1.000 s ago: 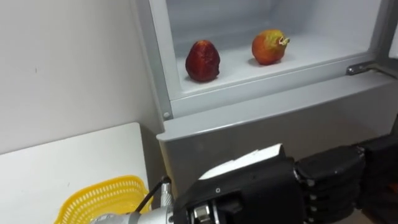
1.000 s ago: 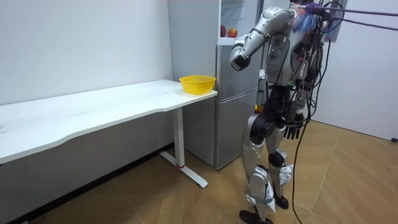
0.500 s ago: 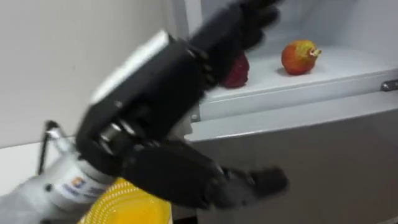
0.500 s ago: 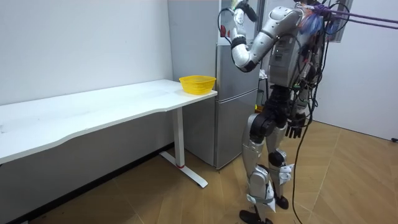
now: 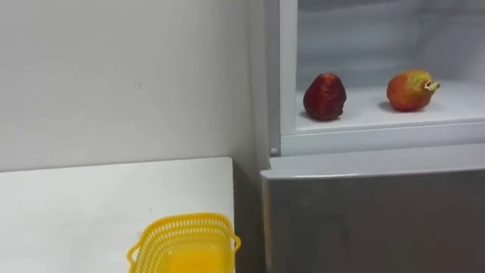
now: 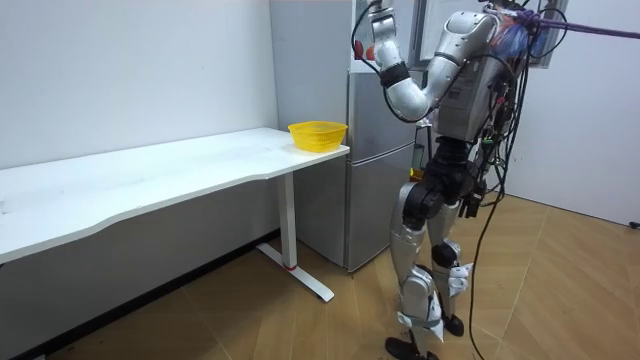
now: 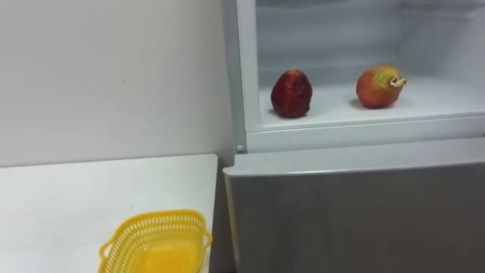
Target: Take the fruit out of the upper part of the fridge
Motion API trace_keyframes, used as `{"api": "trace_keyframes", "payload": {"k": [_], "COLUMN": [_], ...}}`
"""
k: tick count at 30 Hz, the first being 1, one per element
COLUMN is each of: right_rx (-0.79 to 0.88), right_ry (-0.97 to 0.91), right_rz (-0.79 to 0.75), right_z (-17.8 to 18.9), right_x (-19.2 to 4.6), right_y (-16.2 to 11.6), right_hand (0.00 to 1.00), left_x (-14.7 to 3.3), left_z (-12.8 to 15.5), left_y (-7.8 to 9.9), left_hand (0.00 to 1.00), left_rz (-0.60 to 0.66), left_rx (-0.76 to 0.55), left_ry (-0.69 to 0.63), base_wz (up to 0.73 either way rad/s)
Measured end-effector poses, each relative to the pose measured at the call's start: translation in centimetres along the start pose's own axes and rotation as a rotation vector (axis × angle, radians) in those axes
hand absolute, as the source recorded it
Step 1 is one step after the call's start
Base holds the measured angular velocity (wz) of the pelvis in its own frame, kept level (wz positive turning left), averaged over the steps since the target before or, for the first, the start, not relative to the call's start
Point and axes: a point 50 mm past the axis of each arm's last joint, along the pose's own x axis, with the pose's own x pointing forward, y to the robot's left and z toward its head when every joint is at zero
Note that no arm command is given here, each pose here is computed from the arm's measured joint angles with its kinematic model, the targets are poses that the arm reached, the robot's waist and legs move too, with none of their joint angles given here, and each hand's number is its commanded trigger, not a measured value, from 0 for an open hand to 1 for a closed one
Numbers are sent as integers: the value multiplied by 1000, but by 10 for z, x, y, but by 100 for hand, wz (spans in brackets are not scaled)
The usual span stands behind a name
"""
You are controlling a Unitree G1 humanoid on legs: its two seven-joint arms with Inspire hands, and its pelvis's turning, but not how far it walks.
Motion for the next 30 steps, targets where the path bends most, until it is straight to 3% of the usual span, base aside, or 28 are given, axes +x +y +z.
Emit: {"api": "trace_keyframes", "payload": {"k": [6,12,15,17,18,22,25,29,30], "right_rx": [6,15,14,11,11,9,-1,1,0], "right_ry": [-4,-18,-3,5,10,21,22,4,2], "right_rz": [-6,-30,-30,-10,-6,2,19,16,16], "right_z": [0,4,3,4,4,9,16,26,27], "right_x": [0,-1,0,0,0,1,2,3,3], "right_y": [-1,-3,-6,-5,-5,-6,-6,-9,-10], "right_hand": [0,0,0,0,0,0,0,0,0], "left_x": [-9,-41,-64,-92,-101,-180,-233,-289,-296], "left_z": [-17,-50,-70,-85,-89,-100,-96,-81,-78], "left_y": [40,83,115,142,148,185,195,203,205], "left_hand": [0,0,0,0,0,0,0,0,0], "left_rz": [164,242,287,295,290,283,226,132,111], "left_rx": [186,426,539,680,714,916,1013,1045,1050], "left_ry": [62,289,463,642,685,1072,1297,1586,1626], "base_wz": [-1,2,7,7,4,1,9,4,0]}}
